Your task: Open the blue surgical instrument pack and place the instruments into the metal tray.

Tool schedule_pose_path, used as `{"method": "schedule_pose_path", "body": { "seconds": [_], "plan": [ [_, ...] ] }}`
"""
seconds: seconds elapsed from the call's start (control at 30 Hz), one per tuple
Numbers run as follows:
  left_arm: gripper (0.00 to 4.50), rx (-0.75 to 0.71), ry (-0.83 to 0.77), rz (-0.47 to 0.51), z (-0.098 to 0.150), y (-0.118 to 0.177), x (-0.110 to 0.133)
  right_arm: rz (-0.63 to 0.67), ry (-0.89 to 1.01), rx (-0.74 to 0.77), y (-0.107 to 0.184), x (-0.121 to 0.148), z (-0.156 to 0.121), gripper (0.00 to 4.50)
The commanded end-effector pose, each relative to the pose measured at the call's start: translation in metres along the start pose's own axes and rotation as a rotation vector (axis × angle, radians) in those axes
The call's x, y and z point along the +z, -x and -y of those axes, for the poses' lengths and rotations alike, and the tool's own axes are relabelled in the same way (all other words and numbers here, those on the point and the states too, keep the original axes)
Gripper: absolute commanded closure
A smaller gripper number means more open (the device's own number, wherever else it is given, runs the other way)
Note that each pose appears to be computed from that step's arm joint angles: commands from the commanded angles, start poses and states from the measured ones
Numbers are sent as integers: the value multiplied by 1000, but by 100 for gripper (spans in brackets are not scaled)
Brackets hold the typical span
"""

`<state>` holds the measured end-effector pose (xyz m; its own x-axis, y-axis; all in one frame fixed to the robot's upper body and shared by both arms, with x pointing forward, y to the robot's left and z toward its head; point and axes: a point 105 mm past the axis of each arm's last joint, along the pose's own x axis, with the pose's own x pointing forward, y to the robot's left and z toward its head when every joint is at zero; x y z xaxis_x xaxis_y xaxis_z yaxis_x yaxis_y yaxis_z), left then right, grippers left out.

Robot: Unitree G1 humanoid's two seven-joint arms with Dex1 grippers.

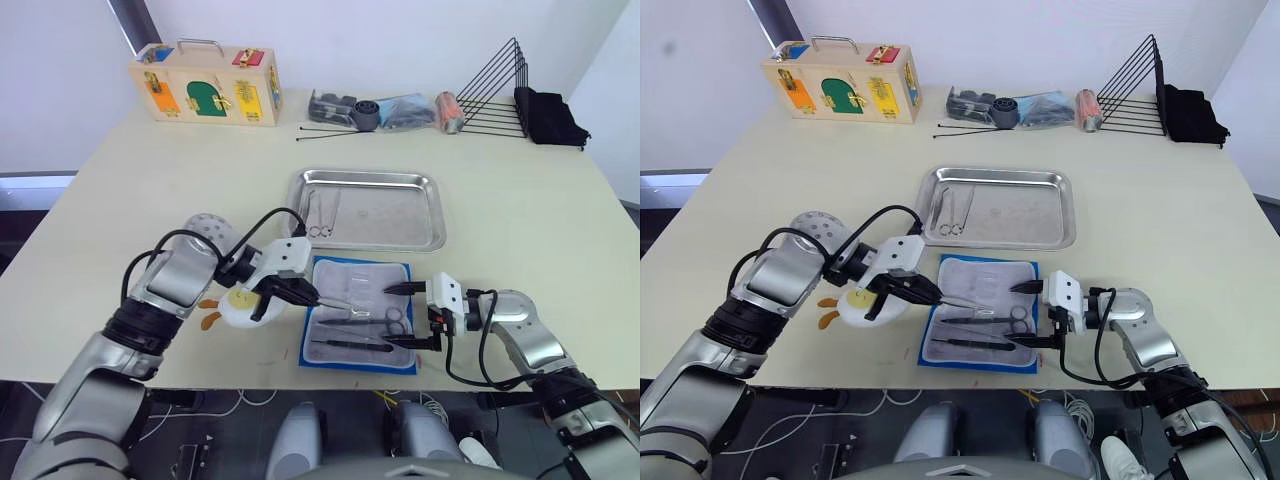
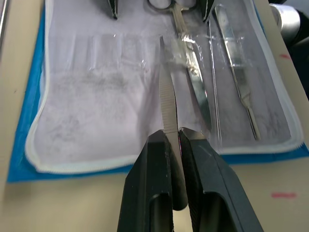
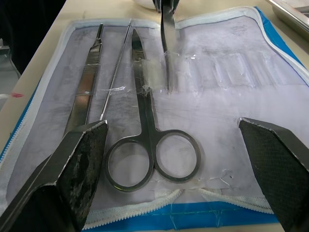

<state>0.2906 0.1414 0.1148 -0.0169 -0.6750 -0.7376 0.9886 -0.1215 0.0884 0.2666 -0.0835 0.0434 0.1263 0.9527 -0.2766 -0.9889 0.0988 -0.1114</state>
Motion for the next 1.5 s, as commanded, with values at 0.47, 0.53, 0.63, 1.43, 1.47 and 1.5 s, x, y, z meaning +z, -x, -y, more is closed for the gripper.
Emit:
{"method": "schedule_pose_path", "body": {
  "seconds": [0.47,0.53,0.63,1.43,1.47,1.5],
  "plan": [
    [446,-15,-73,-106,6,31,7,-192,-210,71,-2,-60,-33,0],
    [446,-9,-78,-115,5,36,7,-191,-209,71,-2,-60,-33,0],
    [446,-5,-74,-139,6,49,5,-191,-208,71,-2,-60,-33,0],
    [446,799,376,475,-96,37,93,-187,-201,70,0,-60,-35,0],
    [446,831,393,481,-100,34,94,-184,-201,65,0,-59,-33,0],
    [446,870,407,481,-103,33,95,-183,-201,61,0,-59,-32,0]
  ]
}}
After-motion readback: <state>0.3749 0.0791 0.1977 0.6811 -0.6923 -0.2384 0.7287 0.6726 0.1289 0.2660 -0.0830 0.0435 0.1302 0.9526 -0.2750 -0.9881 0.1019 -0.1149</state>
